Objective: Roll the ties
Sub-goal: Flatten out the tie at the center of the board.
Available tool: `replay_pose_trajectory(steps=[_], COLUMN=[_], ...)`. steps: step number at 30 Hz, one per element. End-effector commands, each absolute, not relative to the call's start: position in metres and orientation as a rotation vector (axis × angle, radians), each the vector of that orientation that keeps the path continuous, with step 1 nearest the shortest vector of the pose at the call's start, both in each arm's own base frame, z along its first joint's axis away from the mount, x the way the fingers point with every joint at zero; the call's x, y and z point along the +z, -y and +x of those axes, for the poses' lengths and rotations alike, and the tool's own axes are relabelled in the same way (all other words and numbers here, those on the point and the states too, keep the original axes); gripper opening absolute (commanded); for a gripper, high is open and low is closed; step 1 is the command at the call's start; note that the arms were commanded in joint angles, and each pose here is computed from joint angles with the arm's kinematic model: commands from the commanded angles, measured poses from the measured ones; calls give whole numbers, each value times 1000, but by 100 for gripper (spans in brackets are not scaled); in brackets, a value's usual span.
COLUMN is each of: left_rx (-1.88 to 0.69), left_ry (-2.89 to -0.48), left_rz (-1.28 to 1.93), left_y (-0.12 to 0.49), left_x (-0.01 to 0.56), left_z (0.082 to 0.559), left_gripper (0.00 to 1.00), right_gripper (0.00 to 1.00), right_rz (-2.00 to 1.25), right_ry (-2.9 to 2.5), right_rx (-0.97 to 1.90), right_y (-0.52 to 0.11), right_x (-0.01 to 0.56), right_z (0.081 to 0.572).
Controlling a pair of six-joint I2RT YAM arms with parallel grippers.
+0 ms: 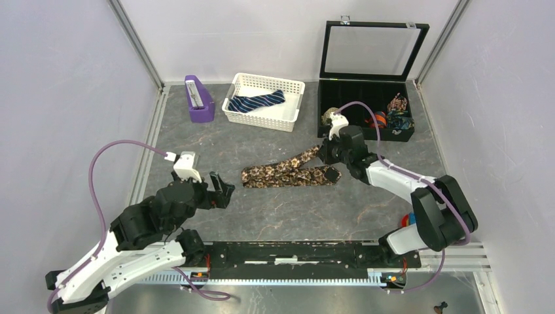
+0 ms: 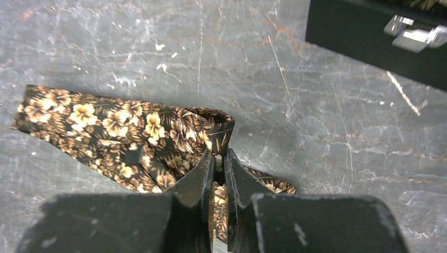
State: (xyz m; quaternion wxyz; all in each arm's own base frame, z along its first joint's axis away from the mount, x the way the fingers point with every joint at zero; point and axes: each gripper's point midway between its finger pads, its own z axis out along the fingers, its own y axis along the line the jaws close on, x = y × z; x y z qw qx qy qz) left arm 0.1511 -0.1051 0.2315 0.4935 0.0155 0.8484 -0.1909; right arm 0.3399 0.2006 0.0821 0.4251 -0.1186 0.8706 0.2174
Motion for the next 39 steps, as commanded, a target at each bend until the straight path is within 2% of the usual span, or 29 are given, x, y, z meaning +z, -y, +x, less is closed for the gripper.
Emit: replay_pose_trajectory(steps=[1,4,9,15,21,30,34,39], left_rx=[-437,-444,-453,-468,-506,-581,-615,-644], left_ry=[-2015,-2005,-1991,-1978,-1909,-1777,-1724,-1683], left_rz=[65,54,45,35,-32,-183,-231,-266], left_y=[99,97,96,94,79,46,34,26], left_x=[243,245,247,249,261,276,281,283], left_z=[153,153,153,151,148,137,133,129], left_gripper=[100,100,100,100,100,100,100,100], right_gripper=[7,0,0,0,0,0,0,0], right_rz=[-324,-327,-371,-464,-551,-582,-509,-396], right_ry=[-2126,-2101,-2010,-1885,-1818,-1831,-1847,-1888], right_rx=[564,619,743,939,1130,1355,1426,1471], right_y=[-210,-224,-267,-348,-438,-564,-603,-635], right_x=[127,152,216,290,326,314,285,237], right_z=[349,350,342,318,294,270,255,258])
